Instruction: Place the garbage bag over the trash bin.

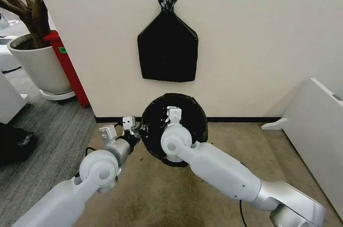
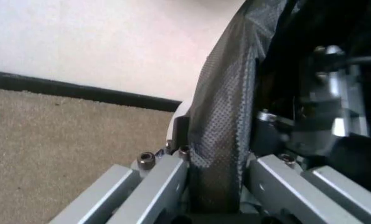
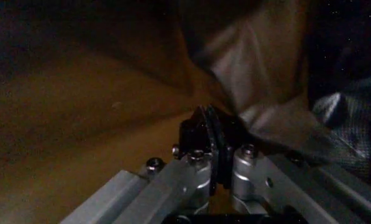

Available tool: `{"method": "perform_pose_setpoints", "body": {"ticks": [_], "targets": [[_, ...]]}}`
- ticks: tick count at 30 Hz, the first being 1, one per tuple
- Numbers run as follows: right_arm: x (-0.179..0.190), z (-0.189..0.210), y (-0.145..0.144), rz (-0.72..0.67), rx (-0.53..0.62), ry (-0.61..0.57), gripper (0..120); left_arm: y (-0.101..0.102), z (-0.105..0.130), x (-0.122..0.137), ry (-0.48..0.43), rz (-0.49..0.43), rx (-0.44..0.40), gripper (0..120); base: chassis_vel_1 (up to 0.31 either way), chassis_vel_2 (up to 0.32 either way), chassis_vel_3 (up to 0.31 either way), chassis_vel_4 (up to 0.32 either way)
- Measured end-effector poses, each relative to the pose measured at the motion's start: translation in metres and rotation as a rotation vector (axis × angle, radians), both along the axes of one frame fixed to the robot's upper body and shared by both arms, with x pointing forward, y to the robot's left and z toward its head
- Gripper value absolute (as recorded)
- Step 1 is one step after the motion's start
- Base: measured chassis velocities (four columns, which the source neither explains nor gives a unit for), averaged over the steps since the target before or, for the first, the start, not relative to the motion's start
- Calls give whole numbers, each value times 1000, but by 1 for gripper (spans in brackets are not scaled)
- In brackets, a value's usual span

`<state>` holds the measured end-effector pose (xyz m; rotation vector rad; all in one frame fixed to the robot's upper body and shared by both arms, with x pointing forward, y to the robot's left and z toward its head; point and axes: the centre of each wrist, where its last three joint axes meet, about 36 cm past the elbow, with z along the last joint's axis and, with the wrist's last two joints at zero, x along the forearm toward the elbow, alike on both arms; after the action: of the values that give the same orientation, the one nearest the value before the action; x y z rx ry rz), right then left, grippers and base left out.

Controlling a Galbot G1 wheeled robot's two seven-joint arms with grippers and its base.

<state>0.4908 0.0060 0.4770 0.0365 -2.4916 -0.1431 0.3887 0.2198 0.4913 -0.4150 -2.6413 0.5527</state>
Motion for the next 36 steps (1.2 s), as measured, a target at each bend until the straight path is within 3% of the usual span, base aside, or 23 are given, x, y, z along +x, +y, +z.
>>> {"method": "perform_pose_setpoints", "body": {"ticks": [7, 14, 18, 36], "targets": [[-1, 7, 1, -24, 29, 26, 0, 0, -3, 1, -1, 5, 0, 0, 0, 0, 0, 0], [-11, 45, -5, -12, 81, 46, 0, 2, -5, 6, -5, 18, 3, 0, 0, 0, 0, 0], [3, 58, -11, -73, 132, 90, 0, 1, -5, 6, -9, 21, -1, 0, 0, 0, 0, 0], [26, 15, -30, -160, 98, 164, 0, 2, -1, 9, -26, 13, -10, 0, 0, 0, 0, 0]]}}
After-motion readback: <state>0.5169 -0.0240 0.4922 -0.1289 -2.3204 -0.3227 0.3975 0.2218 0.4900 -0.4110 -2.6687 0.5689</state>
